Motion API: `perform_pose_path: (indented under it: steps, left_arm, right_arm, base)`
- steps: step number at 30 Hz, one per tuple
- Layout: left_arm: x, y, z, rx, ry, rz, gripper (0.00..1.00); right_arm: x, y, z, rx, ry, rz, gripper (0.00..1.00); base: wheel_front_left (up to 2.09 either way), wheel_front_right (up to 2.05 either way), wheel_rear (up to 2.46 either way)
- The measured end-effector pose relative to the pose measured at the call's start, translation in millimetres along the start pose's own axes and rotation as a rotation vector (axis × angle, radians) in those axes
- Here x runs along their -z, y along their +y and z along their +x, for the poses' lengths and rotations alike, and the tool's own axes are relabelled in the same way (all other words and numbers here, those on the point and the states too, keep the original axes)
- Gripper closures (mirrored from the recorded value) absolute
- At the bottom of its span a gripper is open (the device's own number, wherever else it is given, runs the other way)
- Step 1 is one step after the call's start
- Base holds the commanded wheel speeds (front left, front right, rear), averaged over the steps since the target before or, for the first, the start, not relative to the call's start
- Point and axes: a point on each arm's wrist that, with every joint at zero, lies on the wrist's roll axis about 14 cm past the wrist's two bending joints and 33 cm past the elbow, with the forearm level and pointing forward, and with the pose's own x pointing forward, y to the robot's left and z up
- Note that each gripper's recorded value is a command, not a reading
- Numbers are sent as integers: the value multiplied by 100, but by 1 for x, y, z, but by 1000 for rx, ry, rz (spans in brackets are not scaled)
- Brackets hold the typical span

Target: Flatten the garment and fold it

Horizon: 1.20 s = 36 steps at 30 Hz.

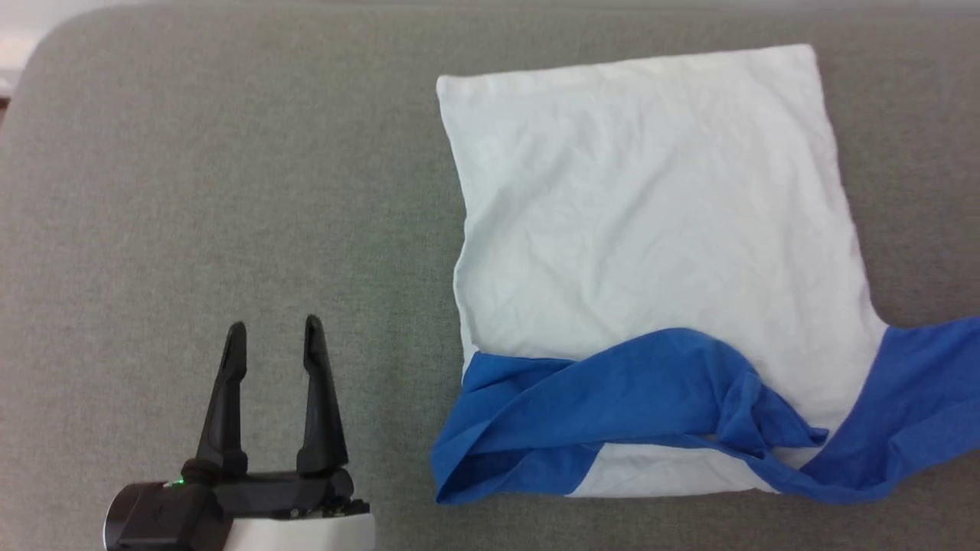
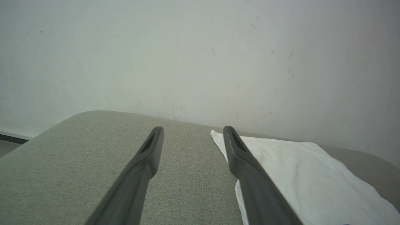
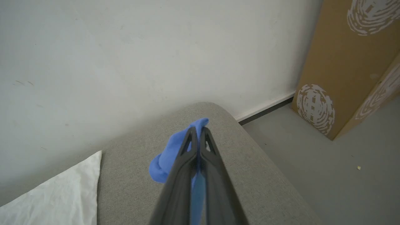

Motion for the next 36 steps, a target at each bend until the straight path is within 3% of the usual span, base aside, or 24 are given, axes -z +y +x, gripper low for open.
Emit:
perform_pose_path:
  steps: [4,7,11,16,24,30,36]
  left_arm:
    - [-9,1,-8,7,-10,-2,0]
    - [-16,1,-10,16,-23,-3,0]
    - [-23,2,-17,18,-34,-10,0]
    - [-34,6,-25,22,-52,-18,0]
    - [-48,10,-38,26,-82,-30,0]
    - [-52,17,-44,8,-88,-27,0]
    - [-51,24,-51,-20,-81,-32,0]
  right_arm:
    - [10,-36,-29,78,-4,24,100]
    - [14,-44,-43,90,-16,55,100]
    - [-3,-37,-56,52,-72,63,100]
    - [-37,-4,-72,-59,-160,24,100]
    - [-37,115,-98,-397,-140,-60,100]
    - [0,219,-121,-684,-36,-121,100]
    - [50,300,-151,-914,99,-163,100]
  base:
    - [0,0,0]
    - [0,0,0]
    - [0,0,0]
    - [0,0,0]
    - [0,0,0]
    - [0,0,0]
    - [0,0,0]
